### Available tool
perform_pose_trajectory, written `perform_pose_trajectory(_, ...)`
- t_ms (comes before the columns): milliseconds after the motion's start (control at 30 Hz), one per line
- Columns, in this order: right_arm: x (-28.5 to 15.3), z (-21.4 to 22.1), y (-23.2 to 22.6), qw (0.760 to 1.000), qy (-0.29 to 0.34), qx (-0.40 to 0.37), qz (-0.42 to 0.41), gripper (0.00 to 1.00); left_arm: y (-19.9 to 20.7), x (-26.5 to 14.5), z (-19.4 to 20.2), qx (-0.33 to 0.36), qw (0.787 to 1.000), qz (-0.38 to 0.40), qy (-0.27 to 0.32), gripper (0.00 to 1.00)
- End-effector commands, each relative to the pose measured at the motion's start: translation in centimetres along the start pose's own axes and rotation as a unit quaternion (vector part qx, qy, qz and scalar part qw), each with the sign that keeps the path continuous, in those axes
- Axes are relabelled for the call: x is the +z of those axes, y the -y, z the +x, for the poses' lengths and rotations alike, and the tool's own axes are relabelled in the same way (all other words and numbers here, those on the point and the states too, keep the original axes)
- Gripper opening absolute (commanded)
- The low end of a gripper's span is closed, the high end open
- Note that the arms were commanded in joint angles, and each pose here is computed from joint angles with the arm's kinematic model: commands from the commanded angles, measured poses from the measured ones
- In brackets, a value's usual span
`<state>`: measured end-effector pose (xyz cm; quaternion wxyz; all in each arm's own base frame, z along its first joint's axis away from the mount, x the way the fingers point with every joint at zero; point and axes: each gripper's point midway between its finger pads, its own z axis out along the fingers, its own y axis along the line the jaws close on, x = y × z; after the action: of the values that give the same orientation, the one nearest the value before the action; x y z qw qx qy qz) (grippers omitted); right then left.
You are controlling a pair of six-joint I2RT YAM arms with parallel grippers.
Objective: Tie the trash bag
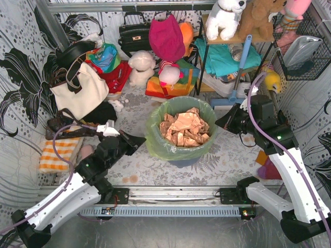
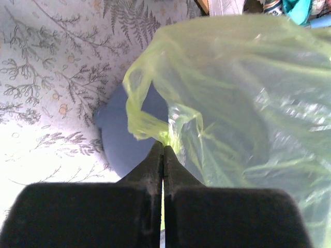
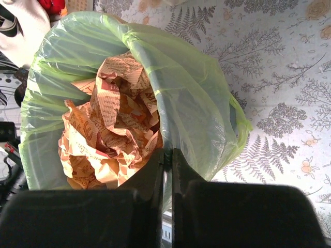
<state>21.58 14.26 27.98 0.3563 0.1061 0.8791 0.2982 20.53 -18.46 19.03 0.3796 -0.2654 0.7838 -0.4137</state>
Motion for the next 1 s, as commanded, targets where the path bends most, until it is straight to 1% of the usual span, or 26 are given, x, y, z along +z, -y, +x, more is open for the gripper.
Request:
perform_pose_trajectory(0, 0.2, -0.5, 0.4, 1.0, 0.021, 0.013, 0.009, 0.0, 0.0, -0.8, 0.9, 0.0, 0.999, 0.046, -0.014, 0.0)
perform_pose_trajectory(100, 0.5, -0.3, 0.5, 1.0, 0.02, 0.017, 0.007, 0.0, 0.5, -1.5, 1.1, 0.005, 0.996, 0.093, -0.012, 0.0)
perform_pose_trajectory(200, 0.7, -0.1, 0.6, 1.0, 0.017, 0.018, 0.008, 0.0, 1.4, -2.4, 0.5, 0.006, 0.99, 0.139, 0.007, 0.0)
perform_pose_trajectory(333, 0.7, 0.0, 0.7, 1.0, 0.015, 0.019, 0.011, 0.0, 3.8, -3.8, -0.2, 0.02, 0.976, 0.213, 0.029, 0.0)
perform_pose_trajectory(400, 0.6, 0.0, 0.8, 1.0, 0.017, 0.019, 0.012, 0.0, 4.2, -3.9, -0.3, 0.017, 0.973, 0.226, 0.03, 0.0)
perform_pose_trajectory(500, 0.3, -0.3, 0.9, 0.999, 0.024, 0.02, 0.019, 0.0, 2.8, -3.0, -0.1, 0.012, 0.982, 0.187, 0.027, 0.0)
perform_pose_trajectory(567, 0.2, -0.3, 1.1, 0.999, 0.027, 0.021, 0.024, 0.0, 1.3, -2.4, -0.2, 0.008, 0.99, 0.141, 0.029, 0.0)
perform_pose_trajectory(667, 0.3, -0.3, 1.2, 0.999, 0.026, 0.023, 0.027, 0.0, -1.3, -2.0, -1.1, 0.0, 0.997, 0.06, 0.049, 0.0)
perform_pose_trajectory(800, 0.3, -0.4, 1.3, 0.999, 0.029, 0.024, 0.03, 0.0, -4.7, -2.4, -2.2, -0.006, 0.996, -0.043, 0.076, 0.0)
perform_pose_trajectory(933, 0.3, -0.6, 1.2, 0.999, 0.028, 0.024, 0.031, 0.0, -5.7, -2.5, -2.8, -0.009, 0.993, -0.083, 0.089, 0.0)
perform_pose_trajectory(967, 0.3, -0.6, 1.2, 0.999, 0.028, 0.023, 0.031, 0.0, -5.4, -2.5, -2.9, -0.005, 0.993, -0.082, 0.09, 0.0)
